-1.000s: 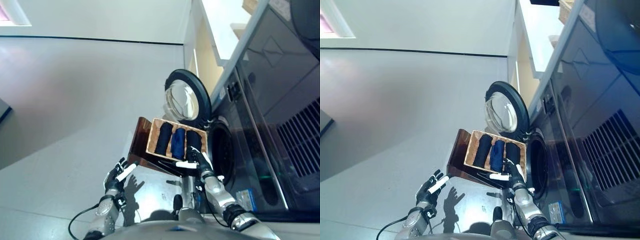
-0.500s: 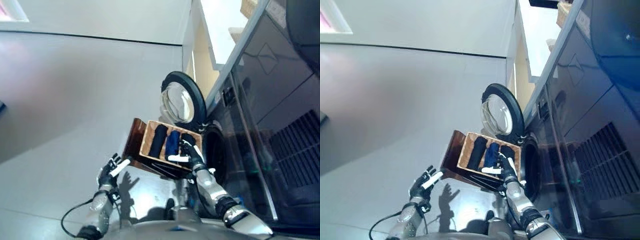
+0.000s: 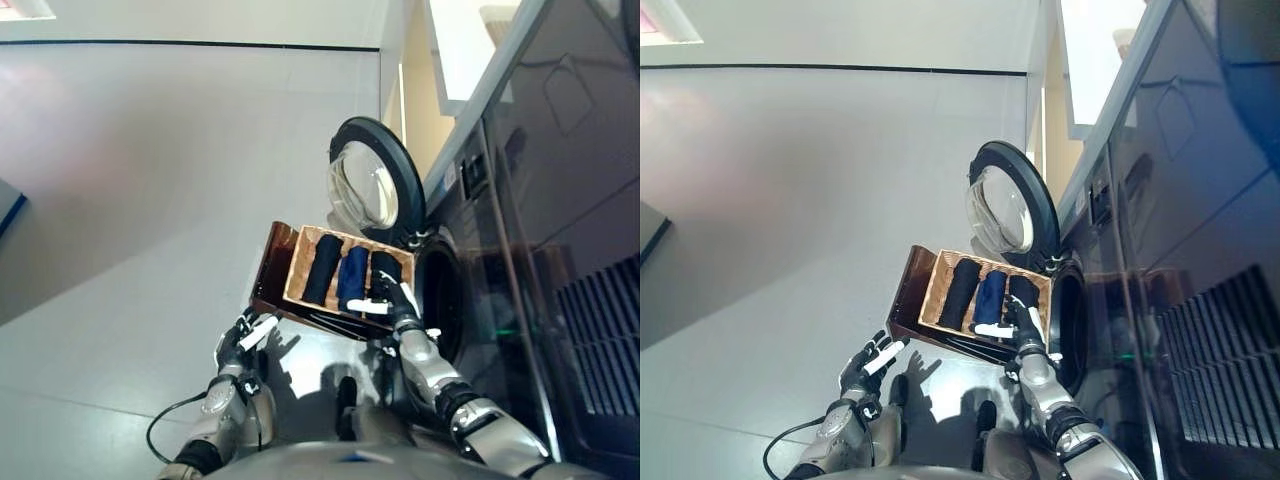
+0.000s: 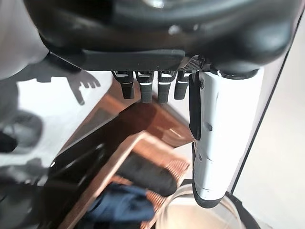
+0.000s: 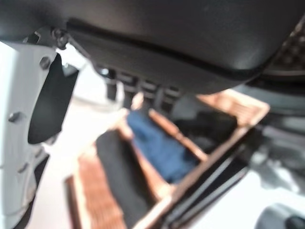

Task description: Pick up the clothes and place them into the washing machine

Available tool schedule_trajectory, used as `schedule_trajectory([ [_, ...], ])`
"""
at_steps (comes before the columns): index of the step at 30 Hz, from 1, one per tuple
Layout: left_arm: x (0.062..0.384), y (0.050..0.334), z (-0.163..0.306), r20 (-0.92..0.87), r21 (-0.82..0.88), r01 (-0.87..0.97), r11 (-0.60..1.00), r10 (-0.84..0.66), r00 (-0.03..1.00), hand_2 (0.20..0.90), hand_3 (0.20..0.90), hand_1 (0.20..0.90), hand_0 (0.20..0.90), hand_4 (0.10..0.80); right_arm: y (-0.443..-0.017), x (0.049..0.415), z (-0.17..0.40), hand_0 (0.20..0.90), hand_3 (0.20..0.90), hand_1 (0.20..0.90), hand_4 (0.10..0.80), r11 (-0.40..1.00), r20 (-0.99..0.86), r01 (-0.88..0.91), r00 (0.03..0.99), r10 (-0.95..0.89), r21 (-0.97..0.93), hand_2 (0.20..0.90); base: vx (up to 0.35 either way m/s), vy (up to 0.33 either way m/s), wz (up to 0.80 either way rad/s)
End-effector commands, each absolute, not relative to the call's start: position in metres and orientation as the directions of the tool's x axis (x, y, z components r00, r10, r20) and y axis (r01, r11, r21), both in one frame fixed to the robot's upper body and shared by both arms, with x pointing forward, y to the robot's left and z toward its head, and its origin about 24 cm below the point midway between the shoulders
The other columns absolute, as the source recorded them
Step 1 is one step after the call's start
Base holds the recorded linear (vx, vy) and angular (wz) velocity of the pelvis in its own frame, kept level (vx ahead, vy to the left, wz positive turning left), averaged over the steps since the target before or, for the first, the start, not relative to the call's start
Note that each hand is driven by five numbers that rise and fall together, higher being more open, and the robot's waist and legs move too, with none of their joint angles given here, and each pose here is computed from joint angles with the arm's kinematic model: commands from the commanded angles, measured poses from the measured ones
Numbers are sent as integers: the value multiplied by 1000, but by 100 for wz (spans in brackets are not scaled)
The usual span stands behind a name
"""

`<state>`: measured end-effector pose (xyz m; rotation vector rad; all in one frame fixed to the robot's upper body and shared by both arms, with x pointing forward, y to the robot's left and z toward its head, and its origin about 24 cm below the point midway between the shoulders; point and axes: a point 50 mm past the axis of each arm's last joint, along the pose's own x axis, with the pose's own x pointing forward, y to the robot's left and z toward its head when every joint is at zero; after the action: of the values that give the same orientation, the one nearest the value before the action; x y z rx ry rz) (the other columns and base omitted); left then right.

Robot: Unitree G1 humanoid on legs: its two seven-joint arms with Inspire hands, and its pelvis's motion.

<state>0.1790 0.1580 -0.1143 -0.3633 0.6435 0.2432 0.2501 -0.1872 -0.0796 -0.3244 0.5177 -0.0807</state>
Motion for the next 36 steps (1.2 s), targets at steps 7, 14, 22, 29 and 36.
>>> schedule_trajectory([
  [7,242,172,-61,-345,-287,-254,924,148,927,900,900,900,900,800,-160,303,-34,900,900,900,800,959,-285,23,953,-107,-282,900,136,139,-4],
  [14,245,177,-63,-361,-276,-289,917,180,915,900,900,900,900,800,-151,311,-30,900,900,900,800,963,-293,8,952,-90,-269,900,59,41,-12],
  [22,244,168,-64,-365,-297,-260,919,142,920,900,900,900,900,800,-161,308,-34,900,900,900,800,965,-317,46,940,-130,-259,900,98,58,0],
  [29,257,175,-50,-305,-290,-231,929,139,942,900,900,900,900,800,-158,319,-22,900,900,900,800,969,-275,50,954,-118,-243,900,77,159,10],
  [36,262,180,-46,-296,-298,-248,922,158,942,900,900,900,900,800,-155,326,-17,900,900,900,800,968,-276,66,952,-134,-244,900,92,-37,-1],
])
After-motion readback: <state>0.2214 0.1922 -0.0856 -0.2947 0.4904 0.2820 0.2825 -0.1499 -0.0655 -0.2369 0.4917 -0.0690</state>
